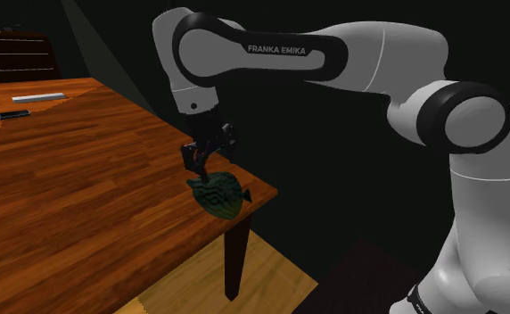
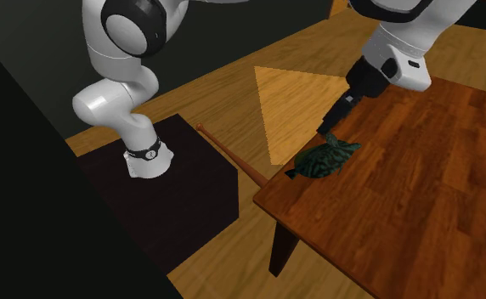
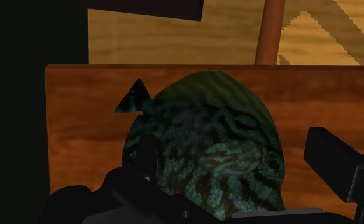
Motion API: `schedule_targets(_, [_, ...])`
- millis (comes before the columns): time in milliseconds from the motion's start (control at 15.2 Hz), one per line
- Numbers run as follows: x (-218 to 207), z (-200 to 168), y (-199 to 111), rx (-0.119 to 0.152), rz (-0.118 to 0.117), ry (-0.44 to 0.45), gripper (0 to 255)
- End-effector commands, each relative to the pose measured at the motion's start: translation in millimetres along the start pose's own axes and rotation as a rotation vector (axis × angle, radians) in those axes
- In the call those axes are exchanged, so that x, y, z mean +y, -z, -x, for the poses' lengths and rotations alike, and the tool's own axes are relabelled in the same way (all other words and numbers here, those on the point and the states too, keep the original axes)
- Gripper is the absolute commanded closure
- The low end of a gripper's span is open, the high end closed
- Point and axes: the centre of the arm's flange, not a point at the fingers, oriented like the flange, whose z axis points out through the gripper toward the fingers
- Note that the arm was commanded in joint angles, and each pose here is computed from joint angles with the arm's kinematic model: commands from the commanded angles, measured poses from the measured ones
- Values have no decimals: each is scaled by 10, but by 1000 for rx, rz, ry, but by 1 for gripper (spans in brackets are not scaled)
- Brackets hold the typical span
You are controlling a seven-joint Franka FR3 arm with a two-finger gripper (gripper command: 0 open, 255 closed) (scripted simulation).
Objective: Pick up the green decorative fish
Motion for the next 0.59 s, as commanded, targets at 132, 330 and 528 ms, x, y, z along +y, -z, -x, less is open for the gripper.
schedule_targets(132, [-72,-81,-188,-1,4,1,0])
schedule_targets(330, [-95,-124,-339,-1,4,1,0])
schedule_targets(528, [-99,-123,-372,-1,4,1,255])
